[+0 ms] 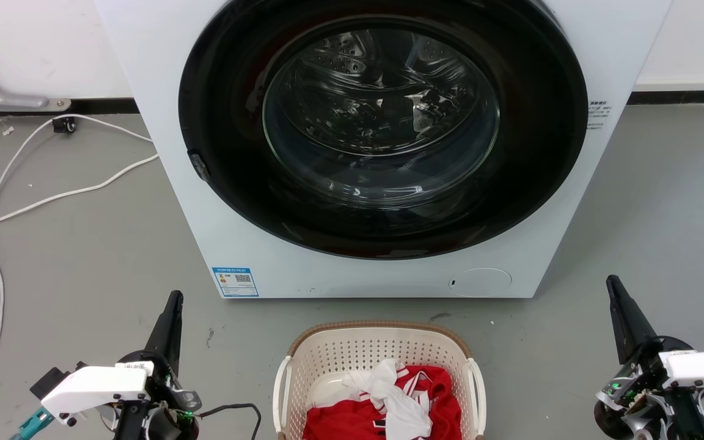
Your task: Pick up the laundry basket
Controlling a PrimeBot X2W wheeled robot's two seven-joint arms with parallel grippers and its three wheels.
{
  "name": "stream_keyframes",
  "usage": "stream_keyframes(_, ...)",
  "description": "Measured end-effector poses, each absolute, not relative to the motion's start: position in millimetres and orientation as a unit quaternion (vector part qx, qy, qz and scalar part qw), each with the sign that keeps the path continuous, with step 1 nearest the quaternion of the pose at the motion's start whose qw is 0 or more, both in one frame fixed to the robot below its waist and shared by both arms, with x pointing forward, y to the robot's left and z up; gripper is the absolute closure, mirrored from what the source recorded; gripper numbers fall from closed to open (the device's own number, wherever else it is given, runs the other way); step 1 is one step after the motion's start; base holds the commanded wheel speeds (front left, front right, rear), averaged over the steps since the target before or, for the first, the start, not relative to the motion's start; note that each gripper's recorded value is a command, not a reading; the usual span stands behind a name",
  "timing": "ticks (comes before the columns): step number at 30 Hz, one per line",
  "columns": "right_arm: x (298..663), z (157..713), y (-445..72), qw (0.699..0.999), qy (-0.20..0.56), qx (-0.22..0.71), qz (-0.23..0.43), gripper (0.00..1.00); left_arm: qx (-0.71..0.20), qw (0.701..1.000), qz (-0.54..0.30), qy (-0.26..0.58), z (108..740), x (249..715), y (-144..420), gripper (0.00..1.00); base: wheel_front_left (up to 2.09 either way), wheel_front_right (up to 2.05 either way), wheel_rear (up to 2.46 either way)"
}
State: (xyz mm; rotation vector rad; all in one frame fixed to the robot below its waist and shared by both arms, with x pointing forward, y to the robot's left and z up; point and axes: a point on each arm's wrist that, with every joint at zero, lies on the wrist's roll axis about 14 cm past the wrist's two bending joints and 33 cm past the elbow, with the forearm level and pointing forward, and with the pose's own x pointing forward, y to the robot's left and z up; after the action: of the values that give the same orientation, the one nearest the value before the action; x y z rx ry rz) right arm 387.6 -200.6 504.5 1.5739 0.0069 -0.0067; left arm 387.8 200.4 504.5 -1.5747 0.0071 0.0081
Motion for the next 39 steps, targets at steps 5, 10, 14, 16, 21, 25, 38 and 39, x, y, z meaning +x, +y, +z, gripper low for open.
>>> stream_keyframes(5,387.6,504.5,-200.7,0.706,0.003,0.708,-0.003,1.0,-0.709,0.706,0.004,0.003,504.5,387.8,200.3,1.0,0.0,0.0,0.0)
stream_keyframes(10,387.6,504.5,-200.6,0.706,0.003,0.708,-0.003,1.0,-0.709,0.706,0.004,0.003,504.5,387.8,200.4,1.0,0.0,0.0,0.0)
stream_keyframes(14,387.6,504.6,-200.7,0.706,0.003,0.708,-0.003,1.0,-0.709,0.706,0.004,0.003,504.5,387.8,200.4,1.0,0.0,0.0,0.0)
stream_keyframes(16,387.6,504.5,-200.7,0.706,0.003,0.708,-0.003,1.0,-0.709,0.706,0.004,0.003,504.5,387.8,200.5,1.0,0.0,0.0,0.0)
stream_keyframes(21,387.6,504.5,-200.7,0.706,0.003,0.708,-0.003,1.0,-0.709,0.706,0.004,0.003,504.5,387.8,200.4,1.0,0.0,0.0,0.0)
stream_keyframes(25,387.6,504.6,-200.6,0.706,0.003,0.708,-0.003,1.0,-0.709,0.706,0.004,0.003,504.5,387.8,200.4,1.0,0.0,0.0,0.0)
stream_keyframes(38,387.6,504.6,-200.6,0.706,0.003,0.708,-0.003,1.0,-0.709,0.706,0.004,0.003,504.5,387.8,200.4,1.0,0.0,0.0,0.0)
stream_keyframes(39,387.6,504.5,-200.6,0.706,0.003,0.708,-0.003,1.0,-0.709,0.706,0.004,0.003,504.5,387.8,200.4,1.0,0.0,0.0,0.0)
